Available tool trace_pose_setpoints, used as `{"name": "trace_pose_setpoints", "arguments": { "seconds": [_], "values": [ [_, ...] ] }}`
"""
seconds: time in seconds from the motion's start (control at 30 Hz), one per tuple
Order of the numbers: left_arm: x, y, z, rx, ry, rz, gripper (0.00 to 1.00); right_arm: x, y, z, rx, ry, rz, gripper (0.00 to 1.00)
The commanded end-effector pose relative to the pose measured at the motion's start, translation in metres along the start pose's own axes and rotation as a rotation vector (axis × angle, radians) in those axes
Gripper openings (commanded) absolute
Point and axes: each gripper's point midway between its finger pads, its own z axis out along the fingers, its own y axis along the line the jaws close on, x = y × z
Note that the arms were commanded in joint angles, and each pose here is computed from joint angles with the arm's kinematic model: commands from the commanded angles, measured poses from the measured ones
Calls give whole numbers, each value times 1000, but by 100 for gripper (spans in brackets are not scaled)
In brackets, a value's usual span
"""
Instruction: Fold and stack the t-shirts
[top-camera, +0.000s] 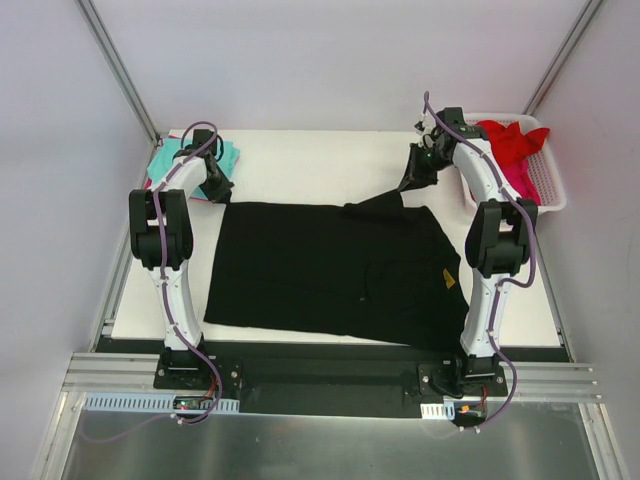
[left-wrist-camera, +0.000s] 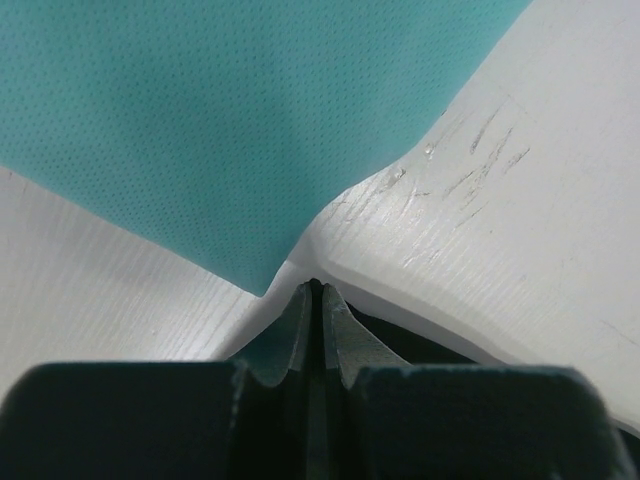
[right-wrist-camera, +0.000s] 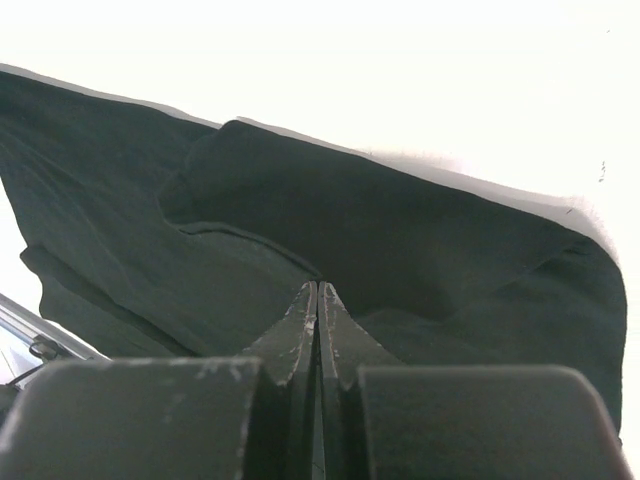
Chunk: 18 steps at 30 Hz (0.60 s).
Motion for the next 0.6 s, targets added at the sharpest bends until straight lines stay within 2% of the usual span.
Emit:
{"name": "trace_pose_setpoints", "arguments": {
  "seconds": [0.0, 0.57],
  "values": [
    [-11, 13, -15, -26, -29, 7, 0, -19, 10, -39, 9, -85, -36, 1],
    [-7, 32, -29, -45, -31, -11, 0, -37, -15, -88, 90, -216, 11, 1]
  ]
}}
